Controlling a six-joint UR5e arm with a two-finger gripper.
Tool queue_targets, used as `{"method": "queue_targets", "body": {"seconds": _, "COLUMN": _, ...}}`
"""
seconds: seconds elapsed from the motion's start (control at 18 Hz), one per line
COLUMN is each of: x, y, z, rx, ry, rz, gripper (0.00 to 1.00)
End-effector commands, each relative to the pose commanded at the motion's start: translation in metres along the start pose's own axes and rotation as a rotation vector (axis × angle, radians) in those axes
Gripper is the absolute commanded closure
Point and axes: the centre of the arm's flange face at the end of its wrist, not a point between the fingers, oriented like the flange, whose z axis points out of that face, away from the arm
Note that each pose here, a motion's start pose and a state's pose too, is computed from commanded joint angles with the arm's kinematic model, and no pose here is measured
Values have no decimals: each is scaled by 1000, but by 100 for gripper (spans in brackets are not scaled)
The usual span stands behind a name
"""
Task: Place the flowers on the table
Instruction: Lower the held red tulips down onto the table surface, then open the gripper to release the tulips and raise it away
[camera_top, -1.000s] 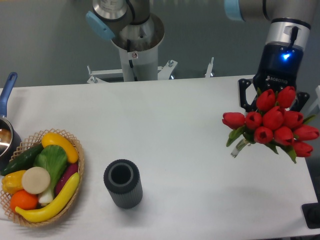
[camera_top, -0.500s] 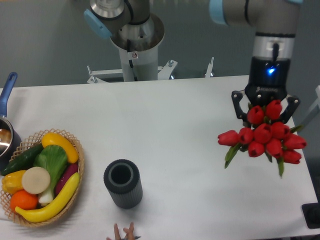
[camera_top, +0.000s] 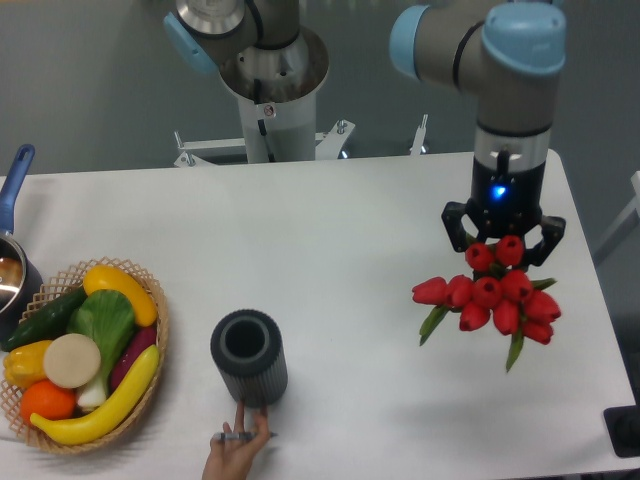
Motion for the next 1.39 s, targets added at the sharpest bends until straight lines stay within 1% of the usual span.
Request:
{"method": "queue_targets", "body": {"seconds": 0.11, "x": 7, "y": -8, "z": 17, "rx": -40, "ry": 17, "rz": 22, "gripper": 53}}
{"method": "queue_targets", "body": {"seconds": 0.56, "x": 9, "y": -15, "z": 87, "rx": -138, "ry": 71, "rz": 49, "gripper": 53}}
{"method": "queue_targets", "body": {"seconds": 0.67, "x": 12, "y": -20, "z": 96, "rx": -145, "ry": 84, "rz": 59, "gripper": 53}}
{"method": "queue_targets", "body": {"seconds": 0.83, "x": 19, "y": -27, "z": 119, "rx": -156, "ry": 112, "rz": 72, "gripper": 53}}
{"method": "queue_targets", "body": {"seconds": 1.28, "x": 27, "y": -46, "z": 152, "rx": -170, "ry": 139, "rz": 97, "gripper": 52}}
{"method": "queue_targets", "body": {"seconds": 1.39, "x": 27, "y": -47, "z": 151, "rx": -173, "ry": 139, "rz": 103, "gripper": 52}}
